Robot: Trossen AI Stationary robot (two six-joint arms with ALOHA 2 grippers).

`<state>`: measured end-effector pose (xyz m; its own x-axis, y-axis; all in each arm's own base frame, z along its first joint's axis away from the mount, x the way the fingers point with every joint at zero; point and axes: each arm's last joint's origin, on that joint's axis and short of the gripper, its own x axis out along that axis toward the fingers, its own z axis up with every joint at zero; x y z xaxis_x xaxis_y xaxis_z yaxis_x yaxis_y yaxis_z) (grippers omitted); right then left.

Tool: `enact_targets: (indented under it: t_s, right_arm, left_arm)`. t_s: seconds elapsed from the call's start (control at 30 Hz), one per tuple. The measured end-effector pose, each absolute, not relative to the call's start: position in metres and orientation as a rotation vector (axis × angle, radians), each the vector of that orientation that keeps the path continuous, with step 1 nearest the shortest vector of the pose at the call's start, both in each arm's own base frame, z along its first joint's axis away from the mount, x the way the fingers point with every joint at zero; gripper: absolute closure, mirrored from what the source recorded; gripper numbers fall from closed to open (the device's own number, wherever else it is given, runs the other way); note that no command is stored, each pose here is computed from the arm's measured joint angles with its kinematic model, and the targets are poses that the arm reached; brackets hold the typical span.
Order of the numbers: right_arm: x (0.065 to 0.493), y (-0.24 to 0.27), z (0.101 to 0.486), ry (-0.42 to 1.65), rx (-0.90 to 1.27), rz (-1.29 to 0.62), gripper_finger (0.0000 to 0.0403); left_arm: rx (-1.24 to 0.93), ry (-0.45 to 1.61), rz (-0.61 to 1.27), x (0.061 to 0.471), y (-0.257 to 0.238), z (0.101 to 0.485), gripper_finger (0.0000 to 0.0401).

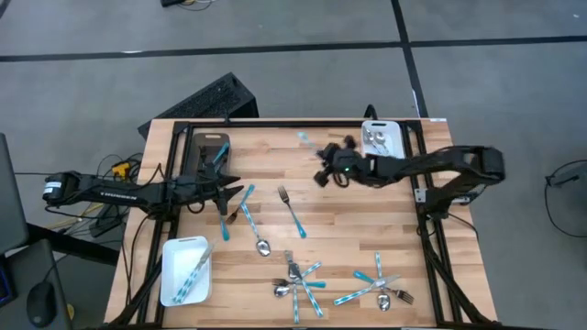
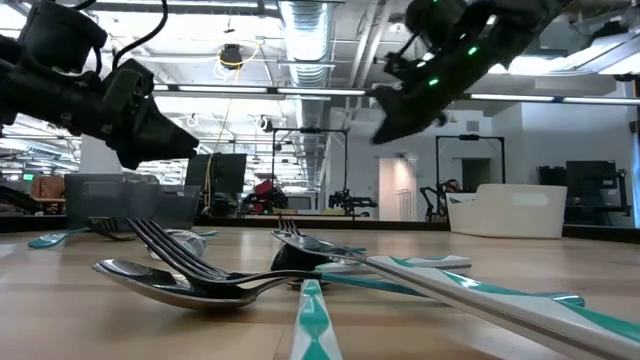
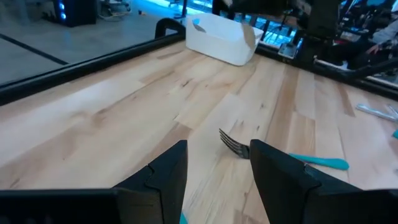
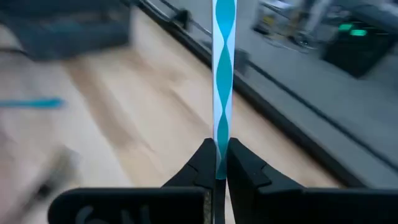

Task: Sort silverware by color (type)
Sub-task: Put the blue patterned spoon into the top right white bin, then put the blue patterned knife into the bottom left white bin

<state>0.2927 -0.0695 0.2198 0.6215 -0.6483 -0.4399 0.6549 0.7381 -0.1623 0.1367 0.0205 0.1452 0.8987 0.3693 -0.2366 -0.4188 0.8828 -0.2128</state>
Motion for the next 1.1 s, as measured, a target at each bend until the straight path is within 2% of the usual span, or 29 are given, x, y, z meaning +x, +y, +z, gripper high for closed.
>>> enact_targets:
  t_s: [0.27,0.63,0.77,1.1]
  right_arm:
    - [0.23,-0.098,0.233,0.785,-0.095,-1.121,0.0358]
    - [0.208,-0.122,0.202,1.117,-0.092,-1.239,0.0352]
    - [0.208,-0.124,0.195,1.122,-0.043,-1.277,0.0326]
    - [0.205,-0.108,0.195,1.097,0.032,-1.311,0.0227]
  left_arm:
    - [-0.269,0.178,0.416,0.137,0.021,0.146,0.0241]
    - [-0.28,0.177,0.403,0.137,0.019,0.146,0.0241]
    - [-0.278,0.18,0.388,0.138,0.016,0.146,0.0241]
    - [-0.291,0.176,0.372,0.138,0.009,0.146,0.0241]
